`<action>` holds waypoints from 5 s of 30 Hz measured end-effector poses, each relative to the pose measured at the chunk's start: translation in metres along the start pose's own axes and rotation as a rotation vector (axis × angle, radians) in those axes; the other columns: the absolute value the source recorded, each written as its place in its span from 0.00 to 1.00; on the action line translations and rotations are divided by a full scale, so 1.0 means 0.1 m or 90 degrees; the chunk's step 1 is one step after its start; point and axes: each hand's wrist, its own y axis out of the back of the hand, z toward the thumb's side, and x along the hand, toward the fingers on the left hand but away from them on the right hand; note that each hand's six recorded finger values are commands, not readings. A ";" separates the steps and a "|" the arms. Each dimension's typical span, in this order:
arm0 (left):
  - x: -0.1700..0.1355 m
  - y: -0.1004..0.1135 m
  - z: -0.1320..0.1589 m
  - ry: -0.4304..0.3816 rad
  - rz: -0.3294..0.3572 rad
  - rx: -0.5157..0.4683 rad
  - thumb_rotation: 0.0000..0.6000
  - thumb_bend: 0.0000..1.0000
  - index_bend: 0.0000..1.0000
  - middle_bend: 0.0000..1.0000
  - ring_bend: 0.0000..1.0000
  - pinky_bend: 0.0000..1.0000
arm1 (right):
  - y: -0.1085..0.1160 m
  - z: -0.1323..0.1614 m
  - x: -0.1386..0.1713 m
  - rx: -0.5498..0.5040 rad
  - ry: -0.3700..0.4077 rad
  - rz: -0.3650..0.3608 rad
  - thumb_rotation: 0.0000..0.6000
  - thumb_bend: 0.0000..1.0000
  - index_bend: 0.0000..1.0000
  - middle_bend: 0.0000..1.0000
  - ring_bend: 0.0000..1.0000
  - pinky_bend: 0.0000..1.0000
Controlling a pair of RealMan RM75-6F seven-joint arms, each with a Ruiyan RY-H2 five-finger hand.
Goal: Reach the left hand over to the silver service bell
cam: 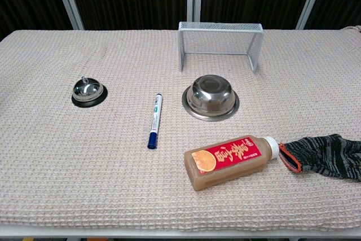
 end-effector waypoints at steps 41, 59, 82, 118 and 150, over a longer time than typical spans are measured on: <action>1.12 -0.92 1.45 -0.210 -0.123 -0.046 0.47 0.00 0.00 0.00 0.00 0.00 | 0.02 -0.09 -0.02 0.015 -0.013 0.002 1.00 0.27 0.00 0.00 0.00 0.00; 1.34 -1.43 1.67 -0.198 -0.161 -0.065 0.48 0.00 0.00 0.00 0.00 0.00 | 0.05 0.05 -0.07 0.022 0.011 -0.001 1.00 0.27 0.00 0.00 0.00 0.00; 1.27 -1.72 1.51 -0.162 -0.193 -0.076 0.47 0.00 0.00 0.00 0.00 0.00 | 0.05 0.11 -0.10 0.032 0.013 0.003 1.00 0.27 0.00 0.00 0.00 0.00; 1.29 -1.64 1.55 -0.172 -0.145 -0.075 0.47 0.00 0.00 0.00 0.00 0.00 | 0.13 0.16 -0.13 0.032 0.021 -0.006 1.00 0.27 0.00 0.00 0.00 0.00; 1.26 -0.86 1.35 -0.145 -0.006 -0.091 0.45 0.00 0.00 0.00 0.00 0.00 | 0.16 0.37 -0.19 0.030 0.064 -0.008 1.00 0.27 0.00 0.00 0.00 0.00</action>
